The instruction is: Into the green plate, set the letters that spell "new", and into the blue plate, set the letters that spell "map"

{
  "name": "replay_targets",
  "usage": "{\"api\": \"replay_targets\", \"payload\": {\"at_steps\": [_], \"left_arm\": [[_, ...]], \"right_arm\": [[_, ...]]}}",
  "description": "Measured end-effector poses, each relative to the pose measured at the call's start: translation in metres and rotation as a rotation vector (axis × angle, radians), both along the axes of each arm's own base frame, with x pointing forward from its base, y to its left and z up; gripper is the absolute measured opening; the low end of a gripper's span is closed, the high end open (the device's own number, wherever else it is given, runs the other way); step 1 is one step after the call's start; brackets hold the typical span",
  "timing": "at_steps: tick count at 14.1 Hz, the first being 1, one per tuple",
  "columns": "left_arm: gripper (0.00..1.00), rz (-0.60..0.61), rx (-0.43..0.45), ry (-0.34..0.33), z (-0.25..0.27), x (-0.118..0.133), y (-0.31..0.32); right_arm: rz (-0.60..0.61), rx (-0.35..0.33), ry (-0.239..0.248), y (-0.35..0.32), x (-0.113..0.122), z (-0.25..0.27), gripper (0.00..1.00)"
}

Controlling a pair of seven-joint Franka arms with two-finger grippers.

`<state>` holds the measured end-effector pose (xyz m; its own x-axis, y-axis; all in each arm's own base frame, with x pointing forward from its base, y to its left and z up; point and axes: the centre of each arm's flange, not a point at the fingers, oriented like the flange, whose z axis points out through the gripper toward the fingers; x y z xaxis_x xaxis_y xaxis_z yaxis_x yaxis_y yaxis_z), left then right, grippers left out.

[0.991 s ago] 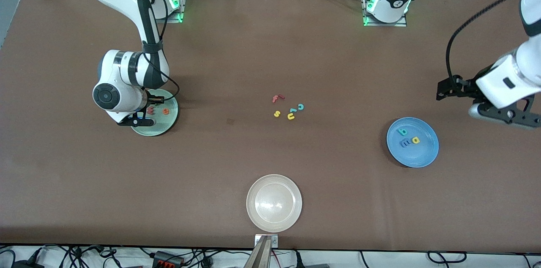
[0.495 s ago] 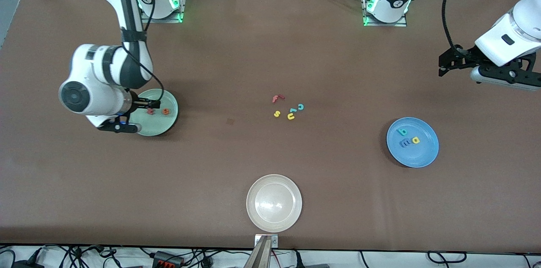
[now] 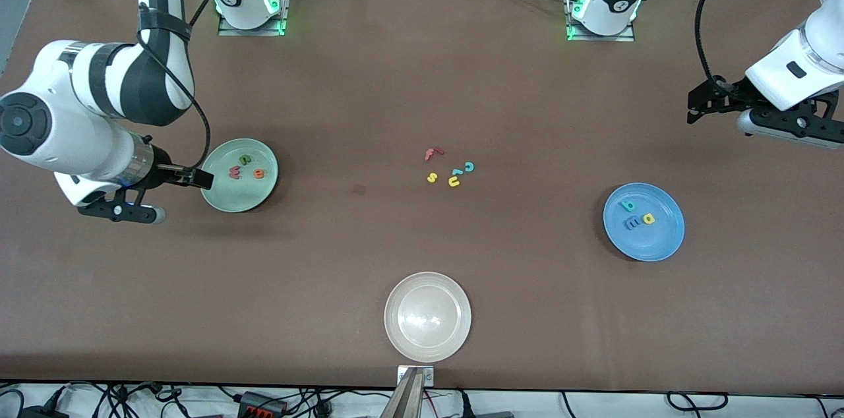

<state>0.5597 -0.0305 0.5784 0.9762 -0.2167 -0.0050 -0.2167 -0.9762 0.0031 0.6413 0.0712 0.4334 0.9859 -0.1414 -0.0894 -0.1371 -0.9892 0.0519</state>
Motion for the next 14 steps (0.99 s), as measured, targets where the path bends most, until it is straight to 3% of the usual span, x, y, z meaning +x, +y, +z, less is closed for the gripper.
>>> {"api": "replay_targets", "payload": {"at_steps": [7,14], "left_arm": [[1.0,-0.006,0.0,0.0,0.0,0.0,-0.003],[1.0,-0.007,0.001,0.011,-0.001,-0.001,-0.003]], "right_arm": [[0.007,0.067,-0.052,-0.003,0.017,0.021,1.0],[0.025,0.075,-0.172,-0.066,0.013,0.093,1.0]]}}
